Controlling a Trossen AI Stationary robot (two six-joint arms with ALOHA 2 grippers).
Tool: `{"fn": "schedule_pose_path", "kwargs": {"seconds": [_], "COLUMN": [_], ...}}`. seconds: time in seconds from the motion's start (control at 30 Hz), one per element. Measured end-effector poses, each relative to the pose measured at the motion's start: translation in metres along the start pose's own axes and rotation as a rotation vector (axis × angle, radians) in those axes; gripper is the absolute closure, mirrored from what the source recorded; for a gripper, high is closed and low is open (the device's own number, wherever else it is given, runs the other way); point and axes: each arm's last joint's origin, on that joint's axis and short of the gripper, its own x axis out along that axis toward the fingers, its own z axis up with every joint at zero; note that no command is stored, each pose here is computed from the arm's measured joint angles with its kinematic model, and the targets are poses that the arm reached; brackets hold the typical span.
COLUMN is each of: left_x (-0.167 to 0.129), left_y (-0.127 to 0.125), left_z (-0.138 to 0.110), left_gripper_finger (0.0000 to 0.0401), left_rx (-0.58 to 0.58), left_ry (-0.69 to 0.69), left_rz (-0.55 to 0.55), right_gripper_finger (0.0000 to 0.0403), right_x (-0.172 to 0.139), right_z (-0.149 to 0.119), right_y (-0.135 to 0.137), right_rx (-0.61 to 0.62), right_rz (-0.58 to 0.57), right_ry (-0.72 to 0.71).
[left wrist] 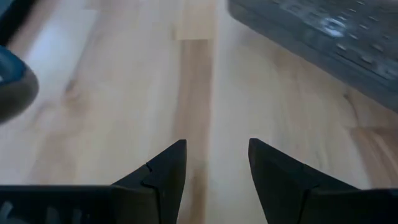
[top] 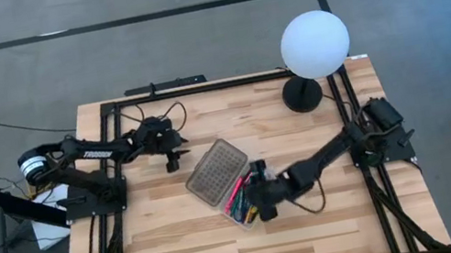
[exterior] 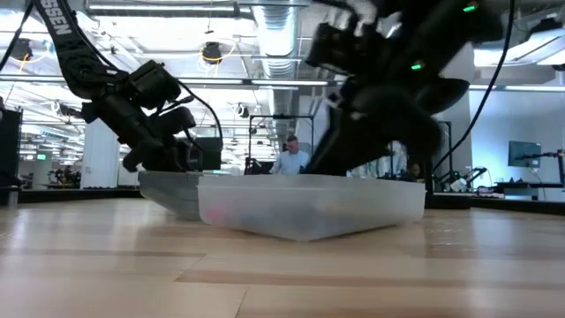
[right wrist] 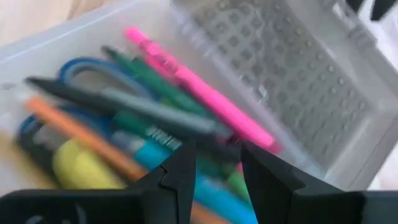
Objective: Pick & place school supplies into a supply box
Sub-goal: Close the gray supply box
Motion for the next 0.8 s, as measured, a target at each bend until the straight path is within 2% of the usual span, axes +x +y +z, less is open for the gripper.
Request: {"fn": "schedule_pose_path", "kwargs": {"seconds": [0.27, 0.4, 0.57, 0.8], "left_x": [0.015, 0.026, 0.033, 0.035], "left_y": [-0.006, -0.008, -0.012, -0.023], "left_z": [-0.013, -0.015, -0.015, -0.011], "left_gripper_finger": [0.0233, 0.0233, 0.0233, 0.0233], "left_rx": [0.079, 0.095, 0.098, 0.098], "left_ry": [0.007, -0.032, -0.08, -0.081], "left_rz": [-0.161, -0.2, -0.242, -0.29], "right_gripper_finger": [0.0282, 0.0282, 0.0282, 0.0282], "right_x": [-0.037, -0.052, -0.06, -0.045], "right_z": [-0.008, -0.024, -0.045, -0.074], "right_y": [0.065, 0.086, 0.09, 0.075], "right_rx": [0.084, 0.185, 0.391, 0.606], "right_rz": [-0.01, -0.039, -0.119, -0.253], "right_ry": [-0.047, 0.006, 0.124, 0.162]}}
